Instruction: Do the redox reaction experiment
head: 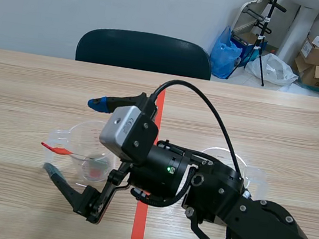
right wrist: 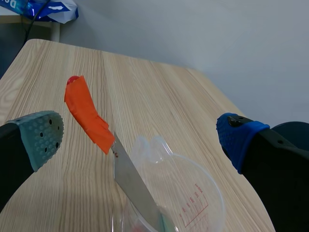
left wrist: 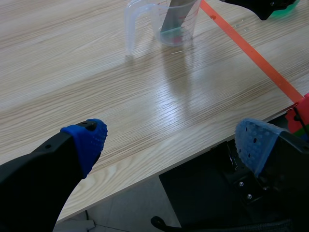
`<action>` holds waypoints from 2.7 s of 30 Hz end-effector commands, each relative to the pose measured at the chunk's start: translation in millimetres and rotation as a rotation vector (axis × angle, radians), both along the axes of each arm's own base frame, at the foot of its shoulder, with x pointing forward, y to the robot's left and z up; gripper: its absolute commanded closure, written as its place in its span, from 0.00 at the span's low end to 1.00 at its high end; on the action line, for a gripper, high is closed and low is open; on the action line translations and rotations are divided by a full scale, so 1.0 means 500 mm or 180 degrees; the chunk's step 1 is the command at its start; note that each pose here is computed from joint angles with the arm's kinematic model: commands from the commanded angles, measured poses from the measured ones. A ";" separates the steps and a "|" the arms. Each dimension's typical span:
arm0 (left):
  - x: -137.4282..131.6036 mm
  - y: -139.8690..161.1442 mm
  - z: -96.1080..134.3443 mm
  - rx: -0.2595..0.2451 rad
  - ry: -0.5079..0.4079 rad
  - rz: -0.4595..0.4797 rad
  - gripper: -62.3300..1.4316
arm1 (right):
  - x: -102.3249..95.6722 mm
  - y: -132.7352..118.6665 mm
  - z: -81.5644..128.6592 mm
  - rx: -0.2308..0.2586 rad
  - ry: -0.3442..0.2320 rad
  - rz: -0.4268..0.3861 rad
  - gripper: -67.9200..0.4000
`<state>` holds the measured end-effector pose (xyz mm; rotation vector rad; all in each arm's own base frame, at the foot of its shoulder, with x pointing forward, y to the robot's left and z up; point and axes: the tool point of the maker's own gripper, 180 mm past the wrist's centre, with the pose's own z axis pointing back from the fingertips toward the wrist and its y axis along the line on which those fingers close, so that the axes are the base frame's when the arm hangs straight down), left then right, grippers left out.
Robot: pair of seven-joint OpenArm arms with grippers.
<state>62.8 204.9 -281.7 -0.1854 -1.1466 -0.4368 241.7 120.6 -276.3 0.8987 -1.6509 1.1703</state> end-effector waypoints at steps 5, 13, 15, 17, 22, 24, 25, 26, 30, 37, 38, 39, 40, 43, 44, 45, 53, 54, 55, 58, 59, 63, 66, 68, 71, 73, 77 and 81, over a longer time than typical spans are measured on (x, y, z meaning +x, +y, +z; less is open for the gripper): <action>0.011 -0.007 0.017 -0.0064 -0.0116 0.0001 0.09 | 0.010 0.014 0.032 0.0130 -0.0078 0.0001 0.00; 0.011 -0.007 0.017 -0.0065 -0.0117 0.0001 0.09 | 0.015 0.013 0.028 0.0087 -0.0093 -0.0052 0.00; 0.011 -0.007 0.017 -0.0065 -0.0117 0.0001 0.09 | 0.015 0.013 0.028 0.0087 -0.0093 -0.0052 0.03; 0.011 -0.007 0.017 -0.0065 -0.0117 0.0001 0.09 | 0.015 0.013 0.027 0.0084 -0.0092 -0.0053 0.13; 0.011 -0.007 0.017 -0.0065 -0.0117 0.0001 0.09 | 0.015 0.012 0.027 0.0083 -0.0094 -0.0053 0.36; 0.011 -0.007 0.017 -0.0065 -0.0117 0.0001 0.09 | 0.014 0.010 0.029 0.0097 -0.0101 -0.0046 0.42; 0.011 -0.007 0.017 -0.0065 -0.0118 0.0002 0.09 | 0.014 0.010 0.028 0.0096 -0.0101 -0.0047 0.45; 0.011 -0.007 0.017 -0.0066 -0.0118 0.0003 0.09 | 0.014 0.010 0.029 0.0098 -0.0102 -0.0046 0.47; 0.011 -0.007 0.017 -0.0066 -0.0117 0.0004 0.09 | 0.014 0.008 0.032 0.0124 -0.0111 -0.0044 0.61; 0.011 -0.007 0.017 -0.0066 -0.0117 0.0004 0.09 | 0.017 -0.015 0.053 0.0307 -0.0201 -0.0035 0.87; 0.011 -0.007 0.017 -0.0066 -0.0117 0.0004 0.09 | 0.018 -0.017 0.051 0.0285 -0.0195 -0.0047 0.92; 0.011 -0.007 0.017 -0.0066 -0.0117 0.0004 0.09 | 0.019 -0.018 0.048 0.0266 -0.0190 -0.0050 0.97; 0.011 -0.007 0.017 -0.0066 -0.0117 0.0004 0.09 | 0.019 -0.018 0.048 0.0264 -0.0190 -0.0050 0.97; 0.011 -0.007 0.017 -0.0066 -0.0117 0.0004 0.09 | 0.020 -0.018 0.045 0.0236 -0.0177 -0.0062 0.97; 0.011 -0.007 0.017 -0.0066 -0.0117 0.0004 0.09 | 0.021 -0.018 0.043 0.0219 -0.0170 -0.0069 0.97; 0.011 -0.007 0.017 -0.0066 -0.0117 0.0004 0.09 | 0.023 -0.017 0.040 0.0196 -0.0162 -0.0079 0.97; 0.011 -0.007 0.017 -0.0066 -0.0117 0.0004 0.09 | 0.038 -0.025 0.046 0.0247 -0.0095 -0.0167 0.97; 0.011 -0.007 0.017 -0.0065 -0.0117 0.0003 0.09 | 0.040 -0.025 0.044 0.0229 -0.0085 -0.0176 0.97; 0.011 -0.007 0.017 -0.0065 -0.0117 0.0003 0.09 | 0.043 -0.027 0.045 0.0227 -0.0092 -0.0190 0.97; 0.011 -0.007 0.017 -0.0065 -0.0117 0.0003 0.09 | 0.051 -0.029 0.049 0.0243 -0.0051 -0.0204 0.97; 0.011 -0.007 0.017 -0.0065 -0.0117 0.0003 0.09 | 0.055 -0.030 0.052 0.0248 -0.0046 -0.0208 0.97; 0.011 -0.007 0.017 -0.0065 -0.0117 0.0003 0.09 | 0.071 -0.033 0.062 0.0241 -0.0001 -0.0228 0.97; 0.011 -0.007 0.017 -0.0065 -0.0117 0.0003 0.09 | 0.084 -0.036 0.067 0.0189 -0.0031 -0.0280 0.97; 0.011 -0.007 0.017 -0.0065 -0.0117 0.0003 0.09 | 0.090 -0.037 0.076 0.0187 -0.0067 -0.0300 0.97; 0.011 -0.007 0.017 -0.0066 -0.0118 0.0003 0.09 | 0.094 -0.036 0.089 0.0150 -0.0104 -0.0297 0.97; 0.011 -0.007 0.017 -0.0065 -0.0117 0.0003 0.09 | 0.097 -0.035 0.098 0.0103 -0.0044 -0.0263 0.97; 0.011 -0.007 0.017 -0.0065 -0.0117 0.0003 0.09 | 0.111 -0.039 0.133 0.0185 0.0040 -0.0324 0.97; 0.011 -0.007 0.017 -0.0066 -0.0118 0.0003 0.09 | 0.115 -0.035 0.163 0.0182 -0.0030 -0.0346 0.97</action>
